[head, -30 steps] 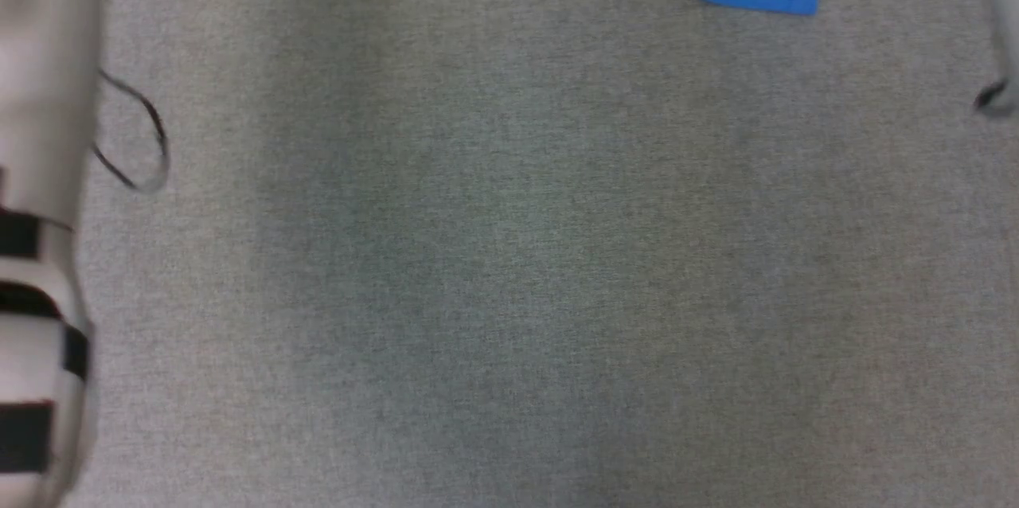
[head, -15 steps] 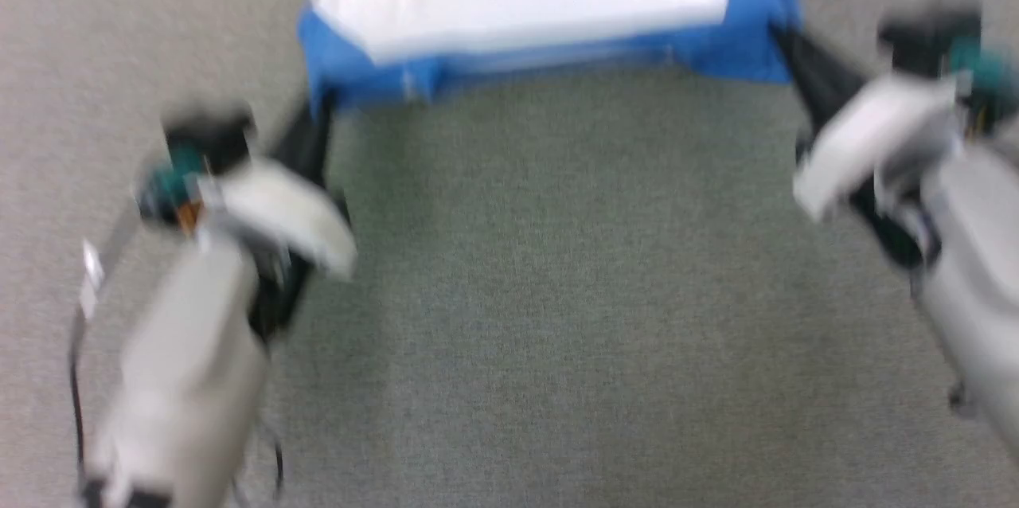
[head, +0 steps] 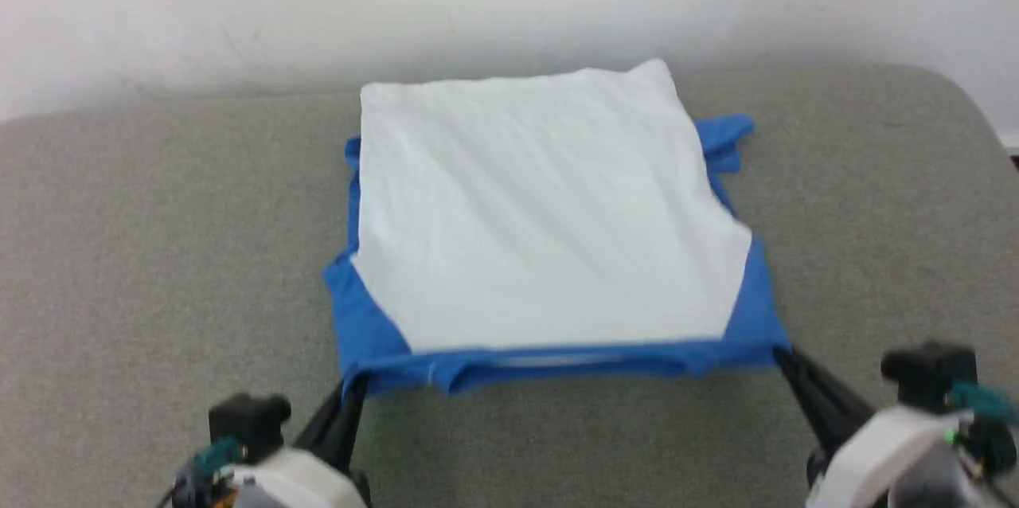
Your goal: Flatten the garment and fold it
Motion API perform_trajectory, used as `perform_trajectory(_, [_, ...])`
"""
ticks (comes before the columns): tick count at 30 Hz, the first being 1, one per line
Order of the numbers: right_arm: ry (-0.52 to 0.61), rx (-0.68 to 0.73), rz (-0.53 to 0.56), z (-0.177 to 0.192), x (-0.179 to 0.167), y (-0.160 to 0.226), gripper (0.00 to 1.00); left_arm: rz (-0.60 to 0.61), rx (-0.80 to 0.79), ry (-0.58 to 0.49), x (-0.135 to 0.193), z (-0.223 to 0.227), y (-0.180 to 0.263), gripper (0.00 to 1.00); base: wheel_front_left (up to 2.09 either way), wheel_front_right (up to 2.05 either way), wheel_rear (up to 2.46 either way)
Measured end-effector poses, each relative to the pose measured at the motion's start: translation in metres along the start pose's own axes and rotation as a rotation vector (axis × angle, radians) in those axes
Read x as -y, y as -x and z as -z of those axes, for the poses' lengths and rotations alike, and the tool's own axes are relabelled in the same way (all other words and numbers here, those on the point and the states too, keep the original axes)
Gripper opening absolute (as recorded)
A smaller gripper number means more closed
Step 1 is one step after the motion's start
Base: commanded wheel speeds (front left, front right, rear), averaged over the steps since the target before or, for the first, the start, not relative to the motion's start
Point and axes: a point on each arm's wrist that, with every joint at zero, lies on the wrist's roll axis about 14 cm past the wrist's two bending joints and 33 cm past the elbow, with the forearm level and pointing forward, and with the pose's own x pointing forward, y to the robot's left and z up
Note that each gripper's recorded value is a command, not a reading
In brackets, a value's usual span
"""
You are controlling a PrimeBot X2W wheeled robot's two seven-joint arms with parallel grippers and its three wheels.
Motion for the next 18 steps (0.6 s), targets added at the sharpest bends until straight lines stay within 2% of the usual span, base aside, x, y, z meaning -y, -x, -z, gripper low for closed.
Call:
perform_trajectory(10, [-0.116, -0.195, 0.135, 0.072, -0.014, 0.072, 0.00, -0.080, -0.197, 0.093, 0.002, 0.051, 0.066, 0.00, 0.00, 0.00, 0.00])
perform_trajectory(14, [-0.133, -0.278, 0.163, 0.097, -0.013, 0.088, 0.00, -0.099, -0.303, 0.143, 0.005, 0.073, 0.089, 0.00, 0.00, 0.00, 0.00])
perform_trajectory(18, [-0.133, -0.291, 0.170, 0.099, -0.012, 0.090, 0.00, -0.115, -0.318, 0.169, 0.005, 0.075, 0.096, 0.00, 0.00, 0.00, 0.00])
